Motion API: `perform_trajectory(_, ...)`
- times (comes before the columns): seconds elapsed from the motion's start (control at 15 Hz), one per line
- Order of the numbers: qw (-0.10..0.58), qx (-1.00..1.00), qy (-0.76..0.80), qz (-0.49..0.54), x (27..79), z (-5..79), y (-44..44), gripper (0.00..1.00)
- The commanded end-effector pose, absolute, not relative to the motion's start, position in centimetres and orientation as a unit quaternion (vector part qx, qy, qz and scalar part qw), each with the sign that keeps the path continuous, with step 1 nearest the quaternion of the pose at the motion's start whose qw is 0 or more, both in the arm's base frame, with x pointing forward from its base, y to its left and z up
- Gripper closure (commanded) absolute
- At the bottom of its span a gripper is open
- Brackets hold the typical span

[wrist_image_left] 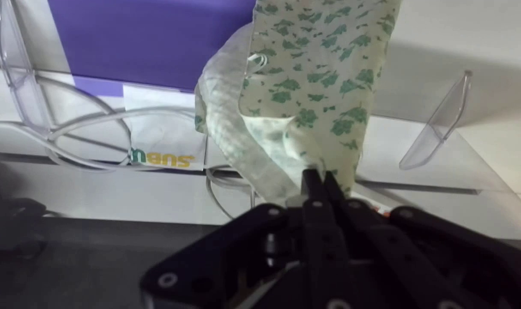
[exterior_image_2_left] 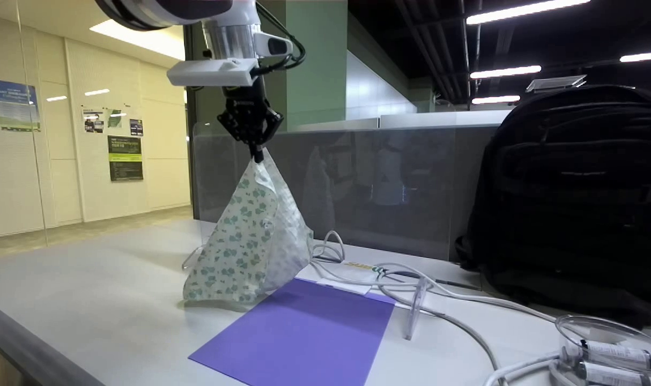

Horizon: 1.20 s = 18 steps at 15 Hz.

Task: Pick the cloth from the table and hang it

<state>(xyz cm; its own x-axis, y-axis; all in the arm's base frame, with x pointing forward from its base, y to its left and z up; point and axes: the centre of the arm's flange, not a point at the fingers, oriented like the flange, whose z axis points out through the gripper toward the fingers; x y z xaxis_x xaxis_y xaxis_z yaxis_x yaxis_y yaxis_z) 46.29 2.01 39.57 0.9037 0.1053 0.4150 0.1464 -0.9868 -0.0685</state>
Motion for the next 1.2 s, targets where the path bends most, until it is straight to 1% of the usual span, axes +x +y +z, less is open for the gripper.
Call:
perform_trajectory(0.0, 0.041, -0.96, -0.016, -0.278, 48.5, 44.1, 4.9, 1.0)
perform_trajectory(0.33, 0.049, -0.916, 0.043, -0.395, 51.7, 52.3, 6.4, 1.0)
perform_trajectory(0.53, 0.045, -0.893, 0.076, -0.441, 52.6, 56.5, 5.7, 1.0)
perform_trajectory(0.93, 0.004, -0.858, 0.166, -0.486, 56.1, 59.1, 1.7, 1.0)
perform_trajectory(1.13, -0.016, -0.848, 0.207, -0.488, 59.1, 57.4, -0.4, 1.0)
